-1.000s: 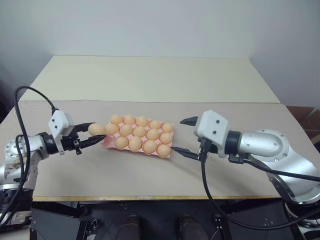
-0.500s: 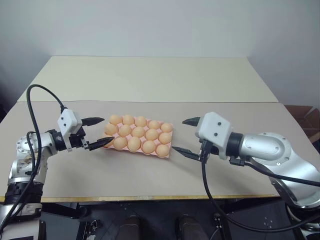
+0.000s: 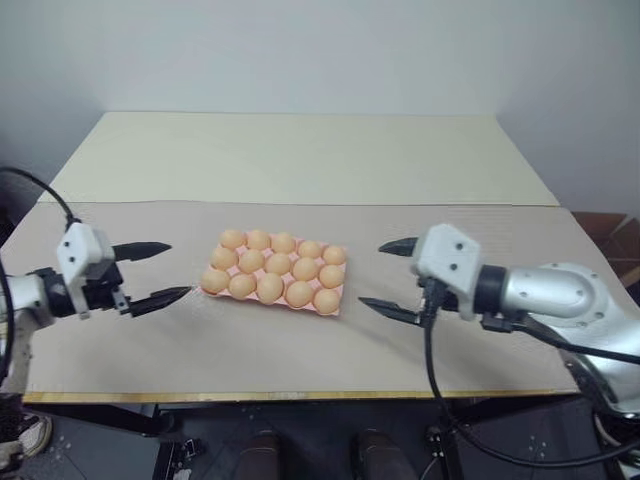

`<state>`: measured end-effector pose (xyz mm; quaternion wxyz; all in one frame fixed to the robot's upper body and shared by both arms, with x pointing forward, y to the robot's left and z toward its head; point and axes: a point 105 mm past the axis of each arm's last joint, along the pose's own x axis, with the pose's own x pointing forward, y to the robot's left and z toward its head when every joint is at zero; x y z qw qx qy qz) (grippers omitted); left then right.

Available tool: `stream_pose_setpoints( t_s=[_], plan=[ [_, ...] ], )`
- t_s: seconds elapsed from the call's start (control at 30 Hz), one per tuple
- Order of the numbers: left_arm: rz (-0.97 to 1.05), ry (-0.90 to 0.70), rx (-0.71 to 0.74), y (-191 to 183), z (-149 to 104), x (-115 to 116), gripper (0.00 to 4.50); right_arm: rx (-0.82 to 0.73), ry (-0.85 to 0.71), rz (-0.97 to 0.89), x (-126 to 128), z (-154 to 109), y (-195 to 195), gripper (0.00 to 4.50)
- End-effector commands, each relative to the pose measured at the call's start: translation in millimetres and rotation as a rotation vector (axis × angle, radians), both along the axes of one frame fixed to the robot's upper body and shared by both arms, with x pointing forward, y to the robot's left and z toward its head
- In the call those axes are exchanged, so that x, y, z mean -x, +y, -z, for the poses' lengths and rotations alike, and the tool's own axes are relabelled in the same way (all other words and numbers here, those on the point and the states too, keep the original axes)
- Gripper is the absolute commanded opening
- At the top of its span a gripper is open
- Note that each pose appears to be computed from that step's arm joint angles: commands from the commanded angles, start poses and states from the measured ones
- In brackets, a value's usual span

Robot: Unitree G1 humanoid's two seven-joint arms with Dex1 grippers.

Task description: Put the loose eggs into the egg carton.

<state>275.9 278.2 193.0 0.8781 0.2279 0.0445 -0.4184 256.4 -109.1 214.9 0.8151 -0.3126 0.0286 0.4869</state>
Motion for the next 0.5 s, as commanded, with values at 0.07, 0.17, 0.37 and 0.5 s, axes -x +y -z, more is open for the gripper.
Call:
stream_pose_setpoints(
  t_s=[0.07, 0.17, 0.37, 0.5],
  plan=[
    [0.000, -0.027, -0.032, 6, -21, 16, 4.46, 0.036, -0.010, -0.060, 8, -10, -16, 4.50],
    [-0.012, -0.008, -0.059, 11, -28, 32, 4.46, 0.084, 0.018, -0.081, 8, -8, -32, 4.50],
    [-0.072, -0.034, -0.082, 11, -41, 58, 4.46, 0.113, 0.079, -0.107, 9, -10, -58, 4.50],
    [-0.105, -0.031, -0.089, 10, -41, 73, 4.46, 0.129, 0.090, -0.103, 6, -10, -70, 4.50]
  ],
)
